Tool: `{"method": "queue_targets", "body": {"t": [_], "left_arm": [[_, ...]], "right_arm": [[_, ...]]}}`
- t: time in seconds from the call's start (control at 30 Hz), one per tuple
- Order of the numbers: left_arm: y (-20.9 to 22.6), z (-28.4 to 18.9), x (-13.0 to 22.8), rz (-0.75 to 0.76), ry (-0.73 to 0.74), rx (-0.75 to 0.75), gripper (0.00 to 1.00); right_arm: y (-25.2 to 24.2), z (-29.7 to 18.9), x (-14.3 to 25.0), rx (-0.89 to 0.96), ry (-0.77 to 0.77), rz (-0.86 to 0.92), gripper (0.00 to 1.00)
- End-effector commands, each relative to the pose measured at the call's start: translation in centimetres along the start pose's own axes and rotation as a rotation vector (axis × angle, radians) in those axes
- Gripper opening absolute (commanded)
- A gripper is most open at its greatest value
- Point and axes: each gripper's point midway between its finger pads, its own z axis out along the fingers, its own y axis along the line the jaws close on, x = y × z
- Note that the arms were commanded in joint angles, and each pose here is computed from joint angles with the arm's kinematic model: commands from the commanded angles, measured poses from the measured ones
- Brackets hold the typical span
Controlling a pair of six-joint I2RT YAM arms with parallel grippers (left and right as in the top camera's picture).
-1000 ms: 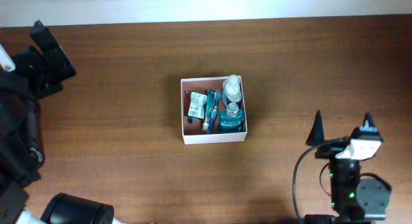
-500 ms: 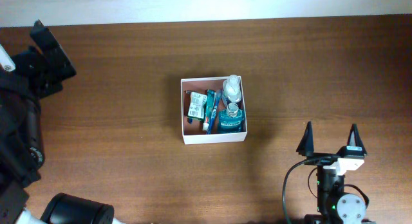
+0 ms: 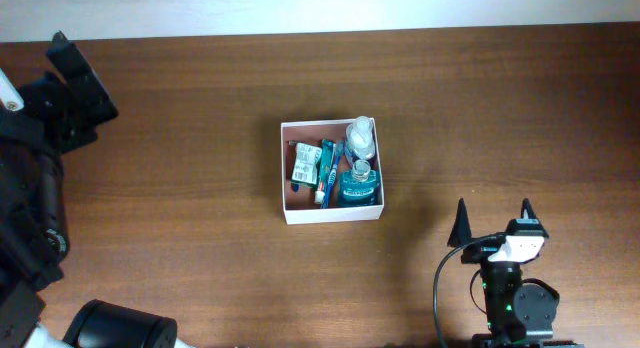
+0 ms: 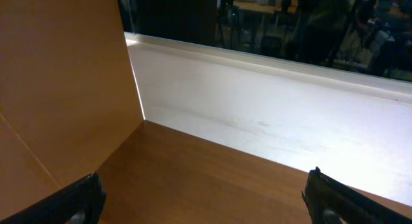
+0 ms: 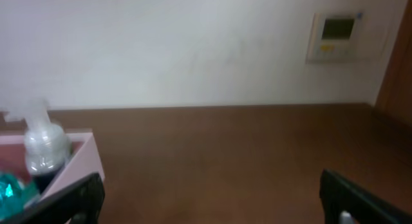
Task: Pack container
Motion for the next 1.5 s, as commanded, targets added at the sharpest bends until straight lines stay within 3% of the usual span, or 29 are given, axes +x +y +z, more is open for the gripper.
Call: {"method": "queue_targets", "body": {"t": [0.0, 1.47], "left_arm": [[0.64, -0.34, -0.18, 0.006, -0.010, -0.019, 1.00], [0.64, -0.34, -0.18, 0.006, -0.010, -0.019, 0.99]], "right_arm": [[0.35, -0.05, 0.90, -0.016, 0.031, 0.007, 0.99], [0.35, -0.09, 1.62, -0.016, 0.060, 0.007, 0.99]]}}
